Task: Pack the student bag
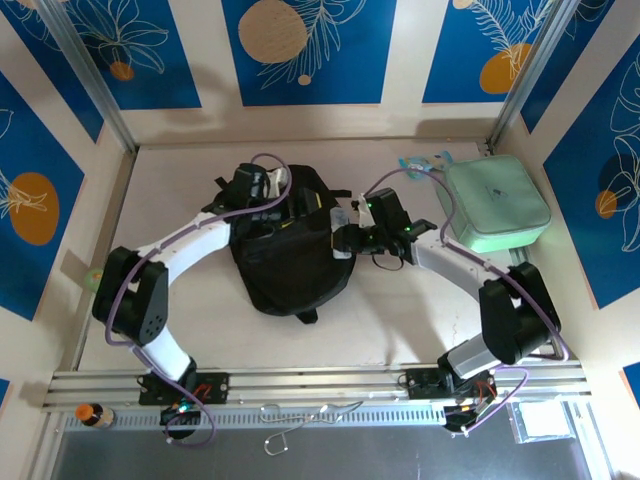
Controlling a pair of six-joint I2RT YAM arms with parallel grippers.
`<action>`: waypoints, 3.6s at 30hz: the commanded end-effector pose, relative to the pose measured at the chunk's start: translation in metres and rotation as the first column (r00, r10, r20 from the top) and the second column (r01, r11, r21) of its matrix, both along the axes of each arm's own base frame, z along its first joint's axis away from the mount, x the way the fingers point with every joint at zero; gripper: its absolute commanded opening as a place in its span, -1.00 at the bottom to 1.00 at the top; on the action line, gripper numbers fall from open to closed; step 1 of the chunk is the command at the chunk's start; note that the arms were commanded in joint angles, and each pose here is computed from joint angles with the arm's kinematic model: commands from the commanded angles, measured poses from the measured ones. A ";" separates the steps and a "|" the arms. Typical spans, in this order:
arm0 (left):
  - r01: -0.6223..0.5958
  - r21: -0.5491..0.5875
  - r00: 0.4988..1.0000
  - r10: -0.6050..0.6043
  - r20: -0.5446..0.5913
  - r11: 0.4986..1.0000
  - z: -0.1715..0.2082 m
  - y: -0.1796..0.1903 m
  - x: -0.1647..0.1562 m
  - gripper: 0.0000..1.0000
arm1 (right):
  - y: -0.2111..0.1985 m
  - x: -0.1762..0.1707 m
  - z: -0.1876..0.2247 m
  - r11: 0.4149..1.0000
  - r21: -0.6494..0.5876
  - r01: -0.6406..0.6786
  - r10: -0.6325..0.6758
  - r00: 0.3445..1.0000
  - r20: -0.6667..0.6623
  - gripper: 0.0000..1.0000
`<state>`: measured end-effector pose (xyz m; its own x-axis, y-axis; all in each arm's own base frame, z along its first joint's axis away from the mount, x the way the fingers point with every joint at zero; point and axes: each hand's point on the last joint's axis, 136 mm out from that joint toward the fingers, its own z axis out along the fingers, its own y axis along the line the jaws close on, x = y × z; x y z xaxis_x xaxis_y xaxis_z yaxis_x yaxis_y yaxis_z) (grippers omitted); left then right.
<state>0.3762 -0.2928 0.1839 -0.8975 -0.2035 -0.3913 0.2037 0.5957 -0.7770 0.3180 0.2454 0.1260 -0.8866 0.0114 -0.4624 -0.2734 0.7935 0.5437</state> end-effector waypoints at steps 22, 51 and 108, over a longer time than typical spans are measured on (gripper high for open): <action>0.004 -0.046 0.998 -0.007 -0.061 0.999 -0.017 -0.028 0.002 -0.37 | 0.050 0.002 0.019 0.978 0.103 -0.179 0.173 0.982 0.072 -0.10; -0.164 -0.484 0.972 0.223 0.068 0.859 0.094 0.025 0.038 -0.66 | 0.058 0.037 0.118 0.695 0.714 -0.087 0.124 0.992 0.000 0.49; -0.266 0.199 0.964 0.264 0.038 0.943 -0.045 0.058 -0.023 0.35 | -0.024 0.044 0.064 0.896 0.394 0.203 -0.175 0.979 -0.107 -0.71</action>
